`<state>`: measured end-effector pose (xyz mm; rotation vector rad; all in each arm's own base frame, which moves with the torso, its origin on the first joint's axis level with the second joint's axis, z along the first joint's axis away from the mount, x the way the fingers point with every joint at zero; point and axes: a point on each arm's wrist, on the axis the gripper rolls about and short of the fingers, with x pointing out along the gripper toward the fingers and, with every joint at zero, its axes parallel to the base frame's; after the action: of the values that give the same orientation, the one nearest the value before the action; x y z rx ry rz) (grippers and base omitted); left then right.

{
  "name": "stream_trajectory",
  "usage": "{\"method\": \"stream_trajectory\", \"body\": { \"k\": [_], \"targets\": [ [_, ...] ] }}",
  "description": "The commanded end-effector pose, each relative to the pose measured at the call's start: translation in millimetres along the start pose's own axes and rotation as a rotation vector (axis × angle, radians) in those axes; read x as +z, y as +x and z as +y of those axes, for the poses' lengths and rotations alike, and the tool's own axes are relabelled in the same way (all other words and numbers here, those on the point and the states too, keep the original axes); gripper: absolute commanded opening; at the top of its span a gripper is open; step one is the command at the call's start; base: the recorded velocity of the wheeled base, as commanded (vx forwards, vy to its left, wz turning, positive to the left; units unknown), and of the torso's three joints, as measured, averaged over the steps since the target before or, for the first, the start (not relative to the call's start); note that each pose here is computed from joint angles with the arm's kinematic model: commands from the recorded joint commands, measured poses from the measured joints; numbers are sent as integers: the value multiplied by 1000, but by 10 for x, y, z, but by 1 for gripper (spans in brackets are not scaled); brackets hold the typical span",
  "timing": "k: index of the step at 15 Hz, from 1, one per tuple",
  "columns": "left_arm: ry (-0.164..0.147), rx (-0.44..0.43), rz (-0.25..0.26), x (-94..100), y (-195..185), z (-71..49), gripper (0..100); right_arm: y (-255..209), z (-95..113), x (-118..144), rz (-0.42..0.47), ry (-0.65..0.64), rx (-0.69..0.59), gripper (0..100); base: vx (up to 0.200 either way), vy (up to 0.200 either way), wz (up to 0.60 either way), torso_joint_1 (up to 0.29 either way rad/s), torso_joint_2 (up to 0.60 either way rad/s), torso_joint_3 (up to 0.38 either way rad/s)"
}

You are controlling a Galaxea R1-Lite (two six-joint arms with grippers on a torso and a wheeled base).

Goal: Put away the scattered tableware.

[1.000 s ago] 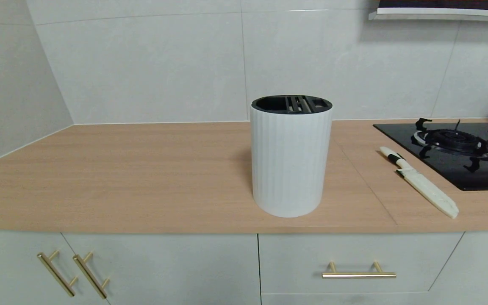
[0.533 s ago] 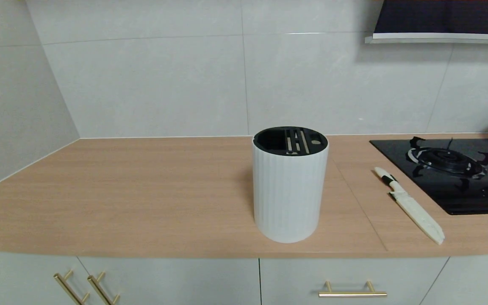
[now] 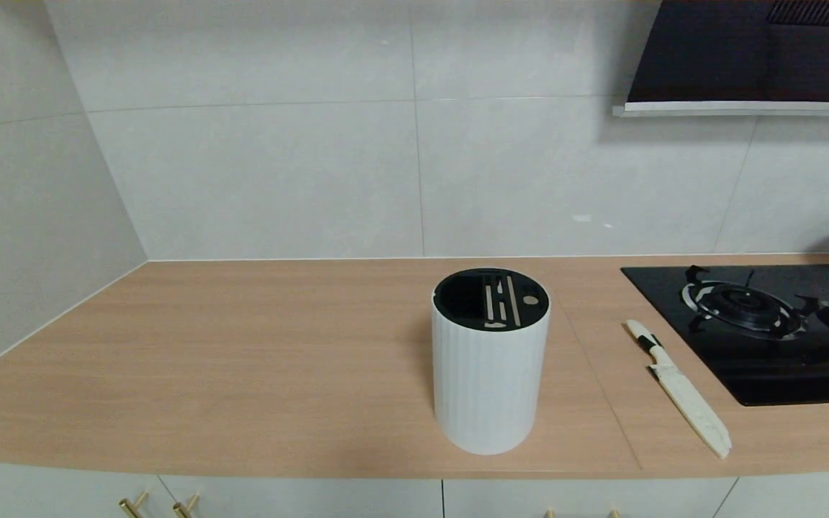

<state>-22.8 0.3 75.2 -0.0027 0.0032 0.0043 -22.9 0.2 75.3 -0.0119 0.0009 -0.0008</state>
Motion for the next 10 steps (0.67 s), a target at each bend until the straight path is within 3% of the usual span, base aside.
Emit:
{"method": "stream_trajectory", "body": {
  "k": [1, 6, 10],
  "targets": [
    [0, 0, 0, 0, 0, 0, 100, 1, 0, 0, 1, 0, 1, 100, 0, 0, 0, 271, -559, -305],
    [0, 0, 0, 0, 0, 0, 100, 1, 0, 0, 1, 0, 1, 100, 0, 0, 0, 285, -593, -311],
    [0, 0, 0, 0, 0, 0, 100, 1, 0, 0, 1, 1, 1, 100, 0, 0, 0, 205, -419, -221]
  ]
}}
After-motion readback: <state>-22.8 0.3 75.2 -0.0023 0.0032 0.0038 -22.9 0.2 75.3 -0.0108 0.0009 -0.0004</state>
